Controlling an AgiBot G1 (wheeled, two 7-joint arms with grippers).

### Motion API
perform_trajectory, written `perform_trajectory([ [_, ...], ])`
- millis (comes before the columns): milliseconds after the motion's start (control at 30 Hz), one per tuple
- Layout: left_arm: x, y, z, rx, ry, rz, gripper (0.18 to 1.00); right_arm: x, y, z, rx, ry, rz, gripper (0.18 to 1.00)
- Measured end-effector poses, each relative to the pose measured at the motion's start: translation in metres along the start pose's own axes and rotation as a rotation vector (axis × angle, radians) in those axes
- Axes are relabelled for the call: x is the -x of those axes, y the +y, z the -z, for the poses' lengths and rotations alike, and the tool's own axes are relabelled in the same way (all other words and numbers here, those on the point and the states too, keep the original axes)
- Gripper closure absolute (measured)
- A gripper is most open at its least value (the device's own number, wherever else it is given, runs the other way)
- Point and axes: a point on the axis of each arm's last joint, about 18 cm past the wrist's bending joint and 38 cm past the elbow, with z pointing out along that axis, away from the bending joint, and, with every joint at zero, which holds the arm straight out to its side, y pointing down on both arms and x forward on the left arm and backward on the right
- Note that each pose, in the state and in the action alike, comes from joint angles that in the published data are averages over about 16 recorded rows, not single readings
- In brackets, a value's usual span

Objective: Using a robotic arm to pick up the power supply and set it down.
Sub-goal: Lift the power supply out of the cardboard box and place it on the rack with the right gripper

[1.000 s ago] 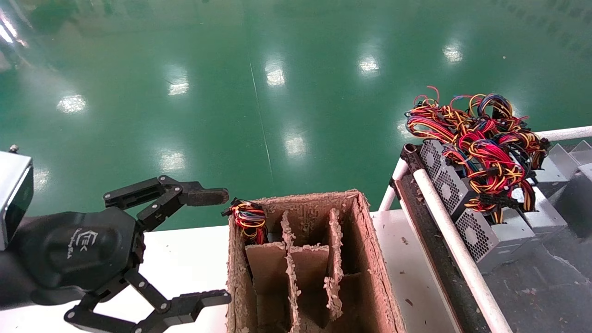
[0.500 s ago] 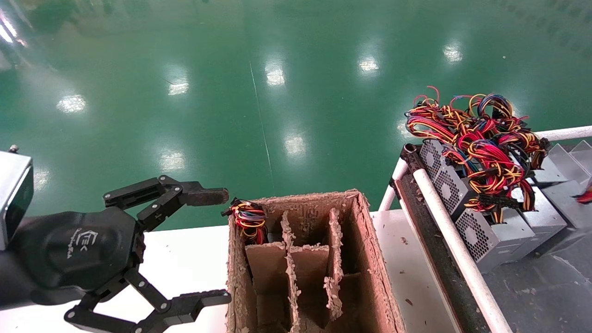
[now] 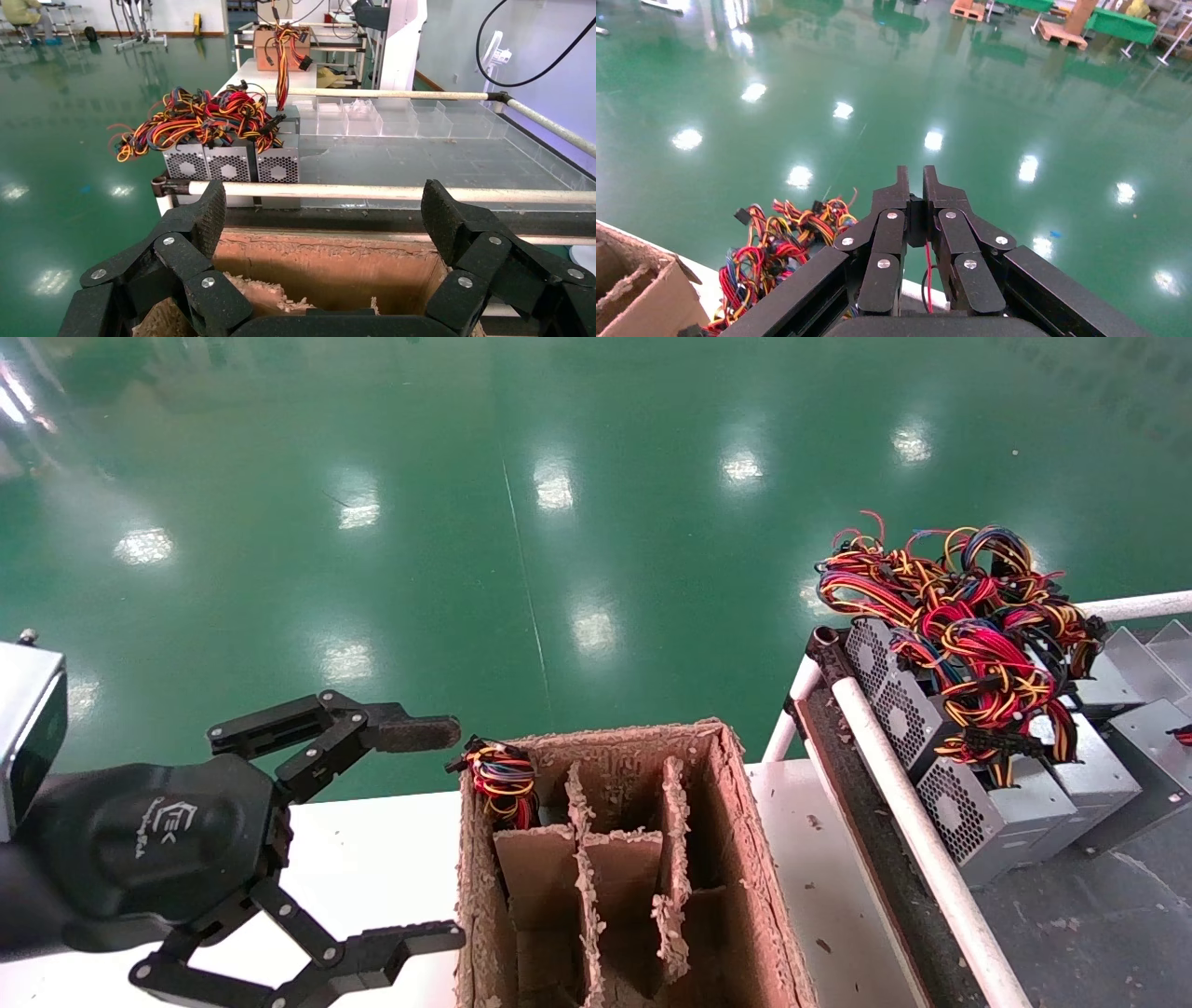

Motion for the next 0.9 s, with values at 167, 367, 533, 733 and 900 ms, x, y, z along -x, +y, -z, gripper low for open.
perform_trajectory([
  [167, 0.0, 0.0, 0.0, 0.0, 0.0, 0.0, 0.184, 0.003, -0.002, -0.003, -0.007, -0.014, 0.0, 0.952],
  [367, 0.0, 0.0, 0.0, 0.0, 0.0, 0.0, 0.184, 0.006, 0.0, -0.005, -0.005, -0.028, -0.003, 0.952],
  [533, 0.0, 0.0, 0.0, 0.0, 0.0, 0.0, 0.184, 0.008, 0.003, -0.007, 0.0, -0.037, -0.005, 0.952],
  [733, 0.0, 0.0, 0.0, 0.0, 0.0, 0.0, 0.184, 0.01, 0.007, -0.007, 0.005, -0.043, -0.008, 0.95],
  [900, 0.0, 0.0, 0.0, 0.0, 0.0, 0.0, 0.184, 0.011, 0.009, -0.008, 0.009, -0.046, -0.01, 0.939],
])
